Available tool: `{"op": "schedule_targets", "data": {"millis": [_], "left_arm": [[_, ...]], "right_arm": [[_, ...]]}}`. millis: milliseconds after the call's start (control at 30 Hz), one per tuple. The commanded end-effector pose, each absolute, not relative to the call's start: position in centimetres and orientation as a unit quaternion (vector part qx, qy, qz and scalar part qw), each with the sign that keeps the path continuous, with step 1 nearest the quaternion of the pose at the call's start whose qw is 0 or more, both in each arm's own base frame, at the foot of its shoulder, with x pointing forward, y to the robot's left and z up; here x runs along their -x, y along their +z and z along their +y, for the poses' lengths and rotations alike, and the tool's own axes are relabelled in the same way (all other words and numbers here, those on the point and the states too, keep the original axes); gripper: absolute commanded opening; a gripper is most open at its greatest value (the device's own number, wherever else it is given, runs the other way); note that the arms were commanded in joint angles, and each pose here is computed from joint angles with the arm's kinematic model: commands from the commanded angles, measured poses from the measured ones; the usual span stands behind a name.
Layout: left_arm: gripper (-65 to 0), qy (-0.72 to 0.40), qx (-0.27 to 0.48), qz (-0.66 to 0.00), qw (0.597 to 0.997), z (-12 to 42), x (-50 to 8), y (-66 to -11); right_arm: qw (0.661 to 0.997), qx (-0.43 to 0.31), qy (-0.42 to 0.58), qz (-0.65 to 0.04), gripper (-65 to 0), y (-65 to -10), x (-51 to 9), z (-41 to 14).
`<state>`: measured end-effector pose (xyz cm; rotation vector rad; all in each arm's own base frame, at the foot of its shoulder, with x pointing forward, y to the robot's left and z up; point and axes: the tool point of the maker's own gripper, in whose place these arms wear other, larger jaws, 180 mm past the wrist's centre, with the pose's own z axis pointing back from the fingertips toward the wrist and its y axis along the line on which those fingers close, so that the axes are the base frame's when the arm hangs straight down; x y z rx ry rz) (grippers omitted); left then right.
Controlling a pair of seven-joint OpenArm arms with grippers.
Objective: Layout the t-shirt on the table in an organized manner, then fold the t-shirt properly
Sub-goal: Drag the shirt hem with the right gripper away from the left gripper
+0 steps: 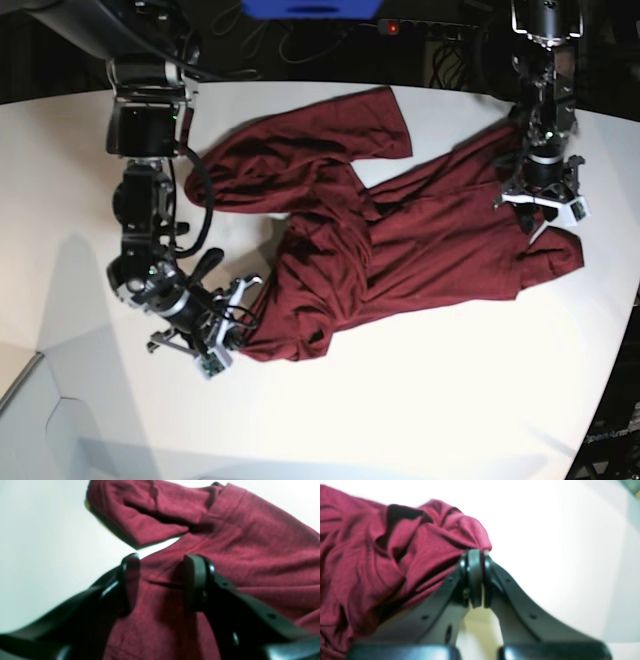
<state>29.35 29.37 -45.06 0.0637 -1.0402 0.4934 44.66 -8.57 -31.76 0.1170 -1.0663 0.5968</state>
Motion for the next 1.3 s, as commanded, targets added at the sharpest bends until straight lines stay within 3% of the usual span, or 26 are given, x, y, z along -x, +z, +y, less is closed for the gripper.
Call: {"op": "schedule_targets", "data": {"millis": [0, 333, 700, 867, 1067, 1167, 1267], "left_arm": [[-36.6, 0.268, -0.022, -0.347, 0.898, 28.2, -23.8, -51.0], [-36.6, 0.269, -0.024, -0.340, 0.901, 28.2, -23.3, -51.5], [-36.6, 0.267, -0.028, -0.328, 0.906, 28.2, -21.8, -52.1], [-36.6, 0.269, -0.030, -0.327, 0.906, 28.4, -21.5, -52.1], [-36.6, 0.262, -0.027, -0.331, 0.906, 28.0, -21.2, -51.7], [-36.6, 0.257, -0.020, -0.346, 0.902, 27.5, -21.9, -50.7], [-36.6, 0.248, -0.012, -0.362, 0.898, 27.0, -22.2, -49.4]], "right_arm": [[0.796, -0.047, 0.271, -0.539, -65.0, -28.6, -45.9, -9.4], [0.795, -0.014, 0.131, -0.592, -65.0, -24.8, -47.4, -18.2], [0.838, -0.039, 0.070, -0.540, -65.0, -30.7, -46.4, -21.5], [0.829, -0.053, 0.038, -0.555, -65.0, -31.5, -46.5, -22.7], [0.841, -0.049, -0.002, -0.538, -65.0, -33.6, -45.3, -25.9], [0.843, -0.045, -0.005, -0.536, -60.2, -33.7, -45.2, -26.5], [0.840, -0.040, -0.003, -0.540, -50.0, -33.1, -45.2, -26.7]]}}
